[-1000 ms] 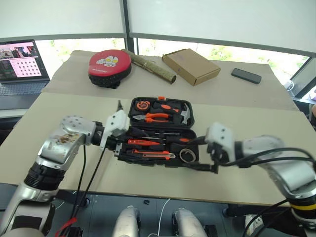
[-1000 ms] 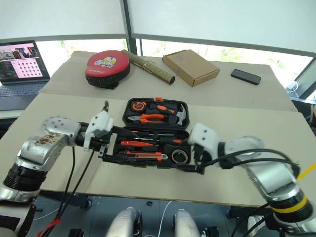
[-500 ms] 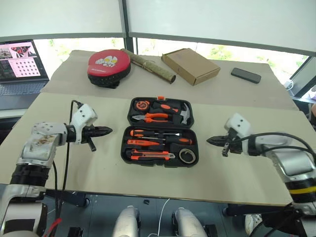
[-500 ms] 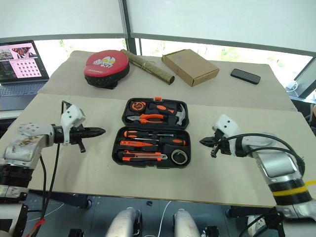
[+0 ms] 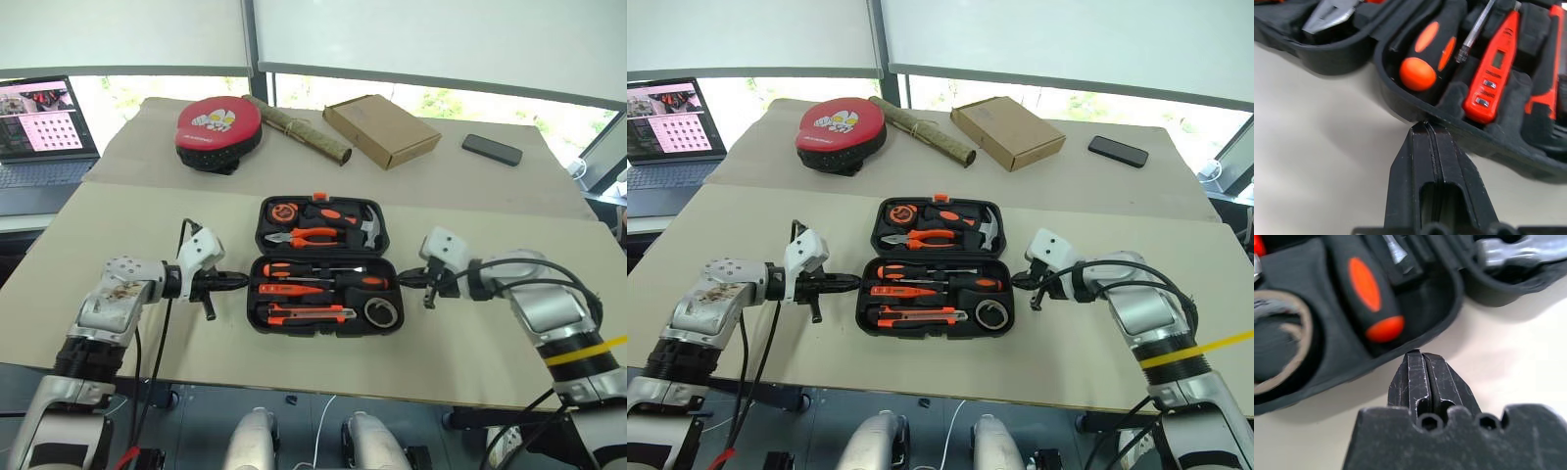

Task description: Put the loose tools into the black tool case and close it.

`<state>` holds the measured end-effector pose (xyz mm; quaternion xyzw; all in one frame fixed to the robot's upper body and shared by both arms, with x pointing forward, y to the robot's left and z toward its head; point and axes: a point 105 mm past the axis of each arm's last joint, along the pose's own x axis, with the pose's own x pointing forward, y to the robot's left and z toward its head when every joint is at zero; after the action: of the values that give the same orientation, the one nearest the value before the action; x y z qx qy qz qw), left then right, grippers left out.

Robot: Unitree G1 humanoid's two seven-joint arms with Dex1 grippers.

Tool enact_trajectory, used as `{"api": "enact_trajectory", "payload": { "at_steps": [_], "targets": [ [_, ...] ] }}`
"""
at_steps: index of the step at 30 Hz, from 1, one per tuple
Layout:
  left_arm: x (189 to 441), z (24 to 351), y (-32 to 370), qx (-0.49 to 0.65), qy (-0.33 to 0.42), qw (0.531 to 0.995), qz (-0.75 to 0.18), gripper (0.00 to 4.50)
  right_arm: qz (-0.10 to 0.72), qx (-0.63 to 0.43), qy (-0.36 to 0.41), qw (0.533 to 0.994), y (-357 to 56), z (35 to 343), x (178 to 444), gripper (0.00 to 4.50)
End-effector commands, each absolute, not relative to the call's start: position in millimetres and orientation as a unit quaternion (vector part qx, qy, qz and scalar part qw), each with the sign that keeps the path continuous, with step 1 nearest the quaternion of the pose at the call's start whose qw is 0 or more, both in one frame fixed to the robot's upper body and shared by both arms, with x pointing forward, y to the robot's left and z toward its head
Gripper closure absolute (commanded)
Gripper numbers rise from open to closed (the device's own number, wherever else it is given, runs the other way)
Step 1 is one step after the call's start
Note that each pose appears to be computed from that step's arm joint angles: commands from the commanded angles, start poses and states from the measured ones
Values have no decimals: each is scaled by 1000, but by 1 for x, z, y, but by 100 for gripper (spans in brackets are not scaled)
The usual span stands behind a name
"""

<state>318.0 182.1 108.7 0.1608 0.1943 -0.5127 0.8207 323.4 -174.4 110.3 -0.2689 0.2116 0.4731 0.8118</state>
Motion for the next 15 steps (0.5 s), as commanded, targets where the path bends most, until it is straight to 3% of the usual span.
{"api": "enact_trajectory", "payload": {
  "at_steps": [1, 10, 15],
  "targets": [
    [289, 118, 152, 144, 172, 767, -602, 450, 550, -255, 173, 776, -146, 124, 288, 445],
    [265, 102, 166, 157, 221, 740, -616, 450, 541, -235, 196, 783, -152, 113, 251, 445],
    [271, 100, 174, 171, 231, 752, -593, 450, 478, -255, 195, 817, -170, 111, 260, 445]
  ]
}}
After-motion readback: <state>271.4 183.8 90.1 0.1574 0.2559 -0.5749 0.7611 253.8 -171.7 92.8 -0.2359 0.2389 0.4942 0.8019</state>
